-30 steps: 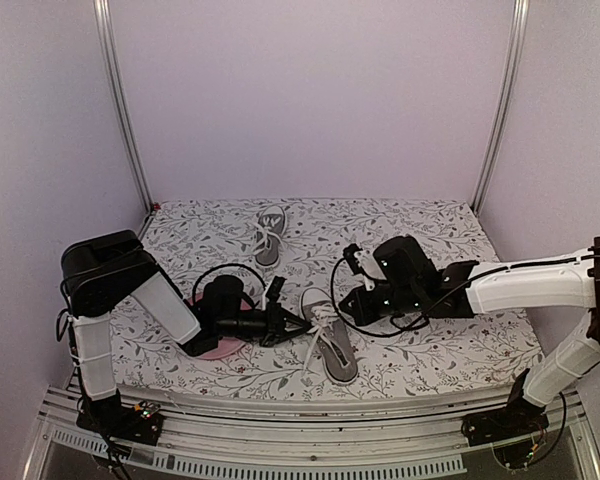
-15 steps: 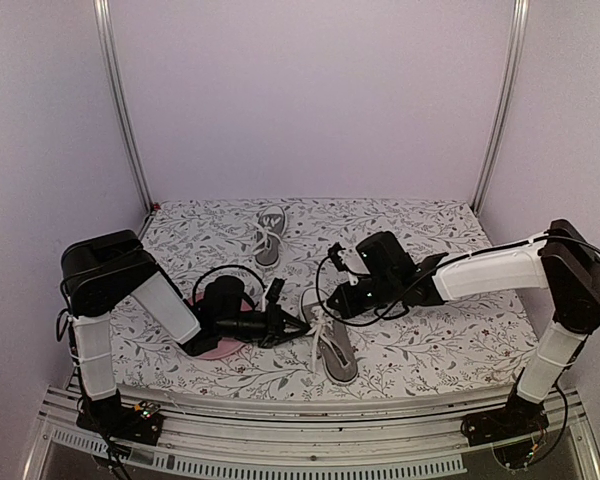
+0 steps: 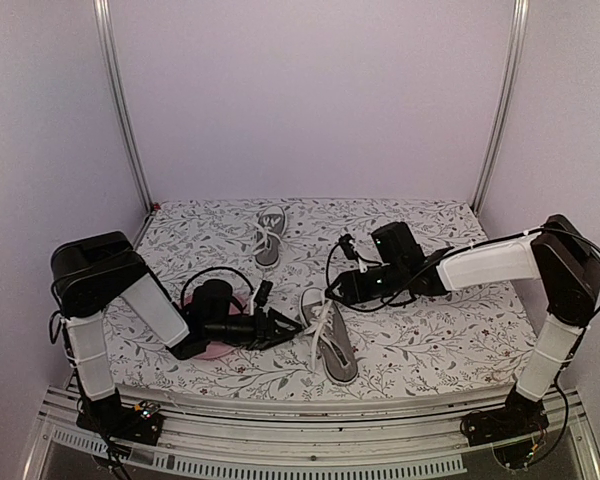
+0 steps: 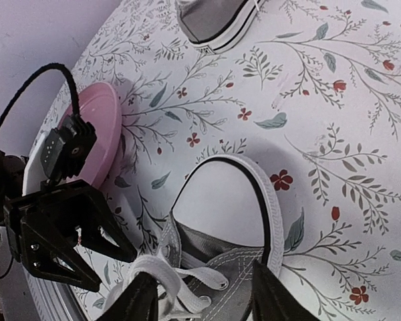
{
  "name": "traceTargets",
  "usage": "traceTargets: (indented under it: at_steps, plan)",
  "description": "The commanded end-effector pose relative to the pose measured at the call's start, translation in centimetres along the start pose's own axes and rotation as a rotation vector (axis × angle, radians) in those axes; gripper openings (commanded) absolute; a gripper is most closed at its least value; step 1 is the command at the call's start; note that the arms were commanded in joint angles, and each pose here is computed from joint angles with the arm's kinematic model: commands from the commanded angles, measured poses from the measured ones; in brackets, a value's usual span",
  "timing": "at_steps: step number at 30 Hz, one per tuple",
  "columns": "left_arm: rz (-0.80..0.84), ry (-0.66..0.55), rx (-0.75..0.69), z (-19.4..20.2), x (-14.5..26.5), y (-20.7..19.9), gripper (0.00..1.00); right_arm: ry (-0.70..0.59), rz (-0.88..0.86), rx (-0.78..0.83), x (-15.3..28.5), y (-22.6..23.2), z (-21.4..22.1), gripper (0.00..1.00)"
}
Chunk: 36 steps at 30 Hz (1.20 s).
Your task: Tie the shoes
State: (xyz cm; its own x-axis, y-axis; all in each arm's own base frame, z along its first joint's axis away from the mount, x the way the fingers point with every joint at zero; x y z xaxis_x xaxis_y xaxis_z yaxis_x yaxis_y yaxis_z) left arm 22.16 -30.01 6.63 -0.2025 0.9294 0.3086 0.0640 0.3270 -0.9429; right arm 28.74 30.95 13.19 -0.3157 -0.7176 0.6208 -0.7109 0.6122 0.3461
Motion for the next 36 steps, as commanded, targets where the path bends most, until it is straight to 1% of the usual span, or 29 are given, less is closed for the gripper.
traceTargets:
  at_steps: [1,3,8,12,14,16,20,22,26,32,36]
  plan:
    - [-0.01,-0.06,-0.107,-1.1,1.7,-1.3,0.54,-0.08,-0.115,0.003,2.5,0.0,-0.9,0.55]
    - [-0.052,-0.06,-0.166,-1.4,1.7,-1.8,0.55,-0.102,-0.14,-0.003,3.6,-0.4,-0.9,0.6]
    - [-0.128,-0.025,-0.397,-1.7,0.3,-4.7,0.58,-0.132,-0.196,-0.036,5.2,-1.9,0.6,0.66]
    - [-0.223,0.029,-0.54,-1.8,-1.9,-6.2,0.61,-0.132,-0.285,-0.065,5.3,-2.2,2.3,0.66]
    - [-0.262,0.057,-0.574,-1.7,-2.8,-6.3,0.64,-0.129,-0.304,-0.071,5.1,-2.2,3.0,0.65]
    - [-0.29,0.082,-0.593,-1.7,-3.4,-6.1,0.65,-0.129,-0.309,-0.077,4.8,-2.3,3.4,0.58]
    - [-0.264,0.13,-0.613,-1.2,-4.5,-6.4,0.65,-0.104,-0.336,-0.059,3.9,-2.0,4.2,0.37]
    - [-0.247,0.158,-0.625,-0.7,-4.9,-6.5,0.65,-0.09,-0.345,-0.052,3.4,-1.7,4.5,0.33]
    - [-0.26,0.177,-0.627,-0.4,-5.2,-6.3,0.65,-0.057,-0.338,-0.049,2.4,-1.4,5.5,0.32]
    - [-0.302,0.166,-0.608,-0.5,-5.3,-5.4,0.58,-0.043,-0.331,-0.065,1.0,-1.5,6.0,0.43]
    - [-0.3,0.148,-0.607,-0.7,-5.3,-5.6,0.53,-0.047,-0.331,-0.074,0.4,-1.7,5.7,0.45]
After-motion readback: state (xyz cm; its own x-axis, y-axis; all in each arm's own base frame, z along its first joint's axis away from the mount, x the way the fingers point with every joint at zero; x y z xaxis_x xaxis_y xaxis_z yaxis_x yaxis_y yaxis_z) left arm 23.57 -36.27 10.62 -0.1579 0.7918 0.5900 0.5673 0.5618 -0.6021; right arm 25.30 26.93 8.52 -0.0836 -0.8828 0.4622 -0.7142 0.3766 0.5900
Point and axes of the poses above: each gripper's point midway between its finger pads, its own x axis back along the fingers, its own y axis along the line the jaws close on, z = x × y, the point moved 7 cm from there along x, back along the fingers, and after that the axes turned 12 degrees about x, right-handed, at the moved point
